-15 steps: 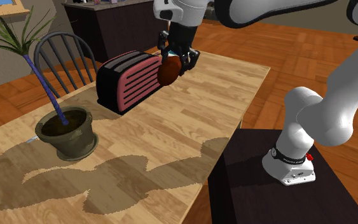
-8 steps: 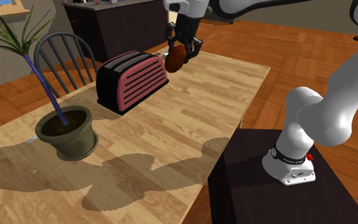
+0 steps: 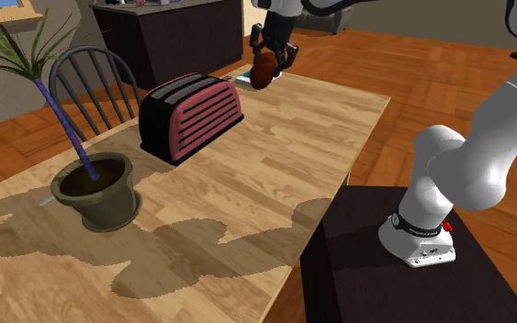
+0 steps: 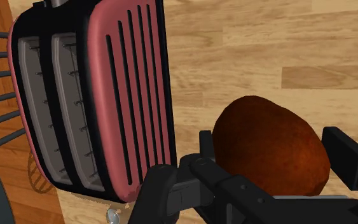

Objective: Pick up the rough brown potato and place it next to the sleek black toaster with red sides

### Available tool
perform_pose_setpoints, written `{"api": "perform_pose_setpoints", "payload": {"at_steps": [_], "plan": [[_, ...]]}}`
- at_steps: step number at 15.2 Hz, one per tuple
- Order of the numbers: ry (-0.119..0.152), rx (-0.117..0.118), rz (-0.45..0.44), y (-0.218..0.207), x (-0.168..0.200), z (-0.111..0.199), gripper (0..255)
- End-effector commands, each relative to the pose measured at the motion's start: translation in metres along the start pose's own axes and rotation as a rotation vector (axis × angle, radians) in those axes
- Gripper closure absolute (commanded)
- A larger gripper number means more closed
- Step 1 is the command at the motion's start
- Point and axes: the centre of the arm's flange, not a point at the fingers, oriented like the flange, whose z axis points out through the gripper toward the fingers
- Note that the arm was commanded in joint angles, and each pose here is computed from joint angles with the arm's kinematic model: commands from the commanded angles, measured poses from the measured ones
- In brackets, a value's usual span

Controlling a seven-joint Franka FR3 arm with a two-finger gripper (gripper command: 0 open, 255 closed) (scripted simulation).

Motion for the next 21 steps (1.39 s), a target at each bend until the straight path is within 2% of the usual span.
{"api": "perform_pose_setpoints", "payload": {"at_steps": [1,6,21], "plan": [[0.000,-0.001,-0.002,0.010,-0.024,0.004,255],[0.000,-0.001,-0.002,0.030,-0.077,0.014,255],[0.000,-0.001,-0.002,0.005,-0.074,0.089,255]]}}
